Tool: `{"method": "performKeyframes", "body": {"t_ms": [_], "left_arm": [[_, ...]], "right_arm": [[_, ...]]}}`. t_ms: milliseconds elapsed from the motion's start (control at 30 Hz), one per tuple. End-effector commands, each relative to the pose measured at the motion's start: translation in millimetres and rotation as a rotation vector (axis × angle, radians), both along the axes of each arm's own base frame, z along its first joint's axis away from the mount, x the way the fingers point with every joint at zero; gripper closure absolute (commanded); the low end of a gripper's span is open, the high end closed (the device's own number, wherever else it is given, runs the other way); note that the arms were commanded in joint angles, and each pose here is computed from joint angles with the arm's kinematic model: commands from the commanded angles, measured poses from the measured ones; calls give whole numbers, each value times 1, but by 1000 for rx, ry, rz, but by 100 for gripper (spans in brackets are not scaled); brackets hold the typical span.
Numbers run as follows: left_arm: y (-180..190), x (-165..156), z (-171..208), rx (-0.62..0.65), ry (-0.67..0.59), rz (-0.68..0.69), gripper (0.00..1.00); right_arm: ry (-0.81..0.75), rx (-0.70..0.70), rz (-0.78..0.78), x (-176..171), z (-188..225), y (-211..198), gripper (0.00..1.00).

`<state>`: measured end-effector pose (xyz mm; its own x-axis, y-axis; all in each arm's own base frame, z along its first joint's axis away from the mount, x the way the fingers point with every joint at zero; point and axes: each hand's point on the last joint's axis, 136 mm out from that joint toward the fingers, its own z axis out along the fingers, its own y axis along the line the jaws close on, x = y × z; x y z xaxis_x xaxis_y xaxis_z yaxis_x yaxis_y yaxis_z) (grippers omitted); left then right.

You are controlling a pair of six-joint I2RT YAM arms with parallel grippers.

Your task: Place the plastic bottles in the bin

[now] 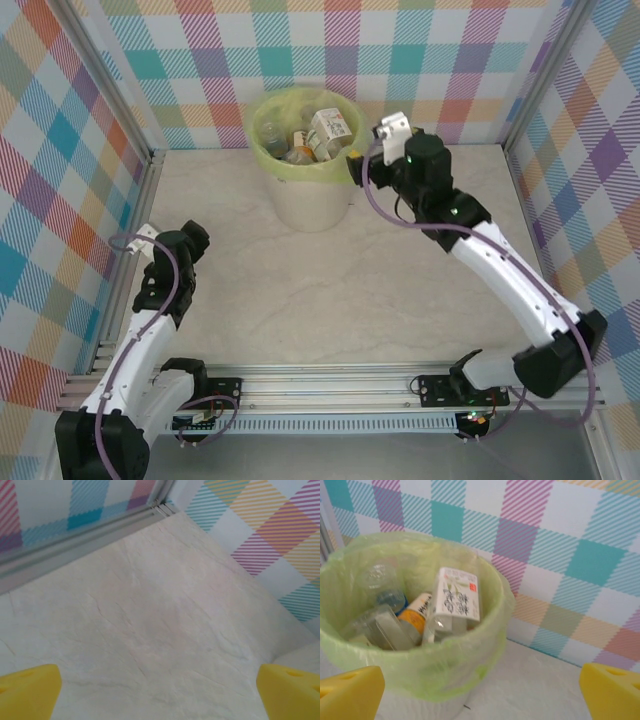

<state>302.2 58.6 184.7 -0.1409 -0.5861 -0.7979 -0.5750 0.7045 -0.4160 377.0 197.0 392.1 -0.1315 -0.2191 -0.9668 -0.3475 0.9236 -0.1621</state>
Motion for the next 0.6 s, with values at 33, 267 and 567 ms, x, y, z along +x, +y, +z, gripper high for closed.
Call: {"method": "performKeyframes", "body": {"t_ms": [33, 267, 567], "left_arm": [[28, 0, 3, 202, 2, 86, 0], [11, 29, -30, 328, 27, -115, 0], [-47, 81, -77, 356, 34, -510, 0]], "right_arm": [[-133, 43, -164, -12, 8, -54, 0], [-17, 99, -435, -17, -76, -145, 0], [285, 218, -532, -9, -209, -193, 0]]}}
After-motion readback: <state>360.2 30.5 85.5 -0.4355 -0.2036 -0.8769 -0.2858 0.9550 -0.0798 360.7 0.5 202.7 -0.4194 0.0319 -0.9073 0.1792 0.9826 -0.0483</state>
